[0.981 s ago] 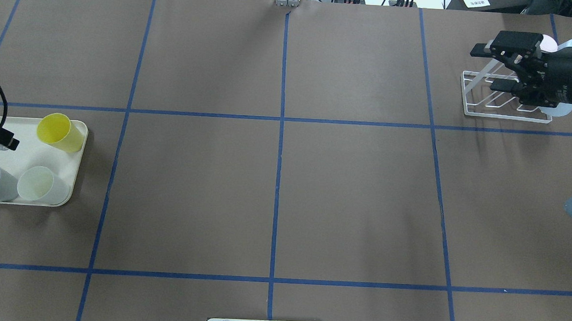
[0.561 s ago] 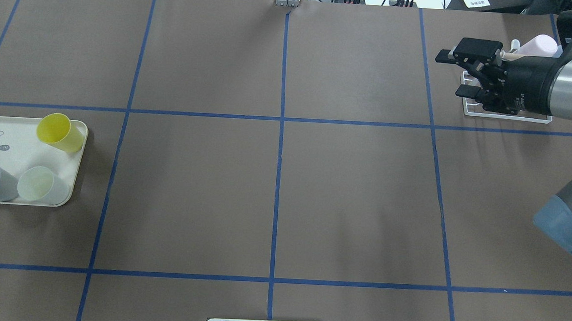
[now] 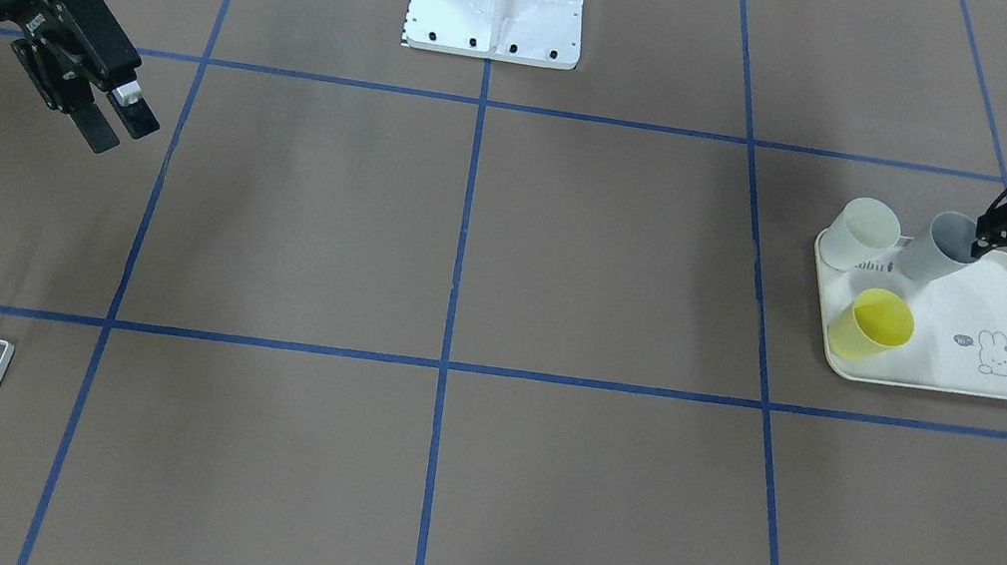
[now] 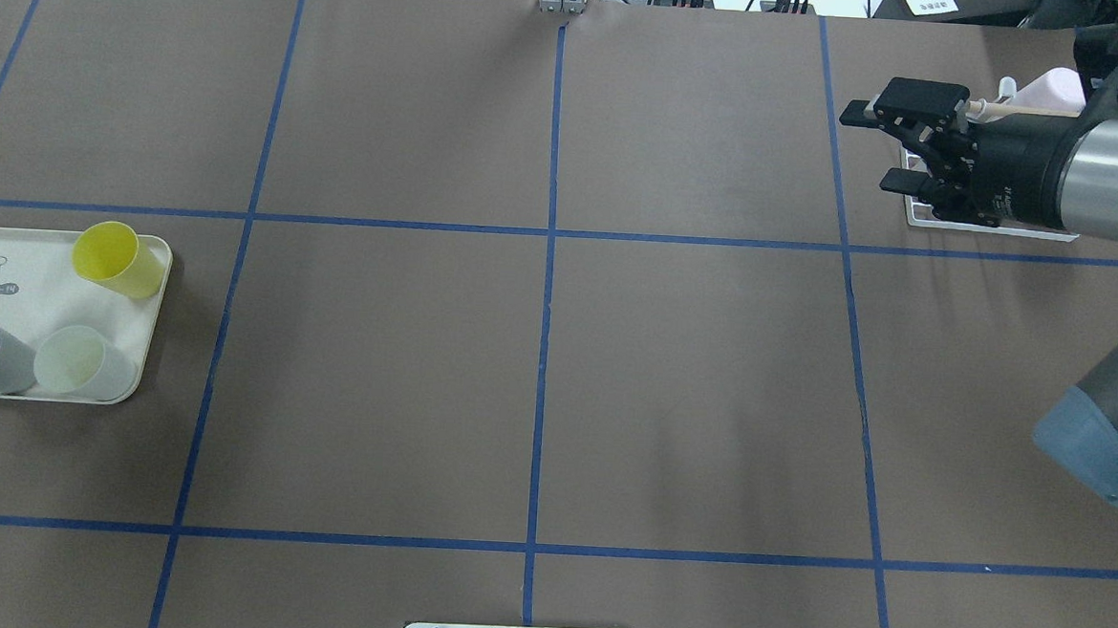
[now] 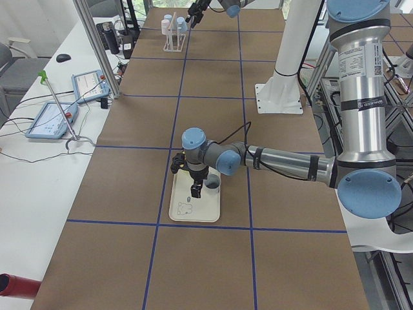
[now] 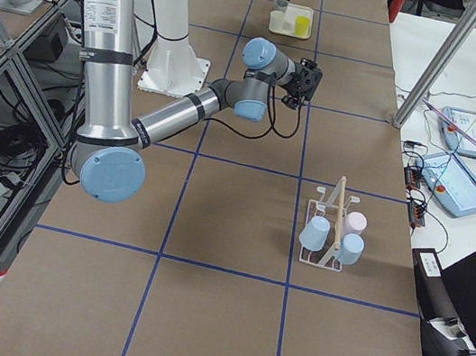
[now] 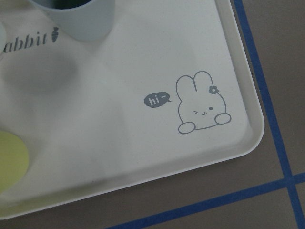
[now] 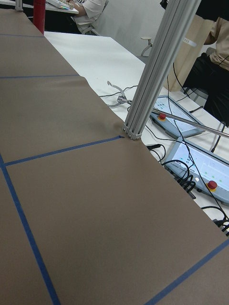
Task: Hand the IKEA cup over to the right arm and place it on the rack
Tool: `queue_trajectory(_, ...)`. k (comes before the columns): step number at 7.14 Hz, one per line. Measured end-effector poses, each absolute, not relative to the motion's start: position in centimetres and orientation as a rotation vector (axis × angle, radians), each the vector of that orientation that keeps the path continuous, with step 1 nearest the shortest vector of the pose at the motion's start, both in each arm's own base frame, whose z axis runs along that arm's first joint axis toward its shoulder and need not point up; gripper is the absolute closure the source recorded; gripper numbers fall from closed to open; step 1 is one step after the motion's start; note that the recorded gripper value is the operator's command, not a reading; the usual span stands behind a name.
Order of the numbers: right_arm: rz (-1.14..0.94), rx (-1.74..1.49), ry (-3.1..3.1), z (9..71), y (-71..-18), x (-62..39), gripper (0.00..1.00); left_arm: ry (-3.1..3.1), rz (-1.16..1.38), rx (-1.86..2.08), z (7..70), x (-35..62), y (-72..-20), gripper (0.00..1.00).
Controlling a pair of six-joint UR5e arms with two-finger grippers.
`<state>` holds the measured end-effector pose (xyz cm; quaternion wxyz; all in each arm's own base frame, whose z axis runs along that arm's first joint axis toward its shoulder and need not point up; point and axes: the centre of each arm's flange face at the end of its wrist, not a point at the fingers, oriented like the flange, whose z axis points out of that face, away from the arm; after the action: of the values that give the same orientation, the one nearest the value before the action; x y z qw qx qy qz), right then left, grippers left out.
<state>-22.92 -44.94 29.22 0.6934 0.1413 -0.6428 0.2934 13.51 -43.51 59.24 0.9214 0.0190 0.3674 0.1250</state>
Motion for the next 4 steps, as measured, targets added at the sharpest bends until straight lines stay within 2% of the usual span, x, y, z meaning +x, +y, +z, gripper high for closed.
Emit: queue_trajectory(4,0.655,0.314,-1.432,29.4,-44.98,-22.96,0.0,0.761,0.257,0.012,60.19,13.72,-43.13,0.0)
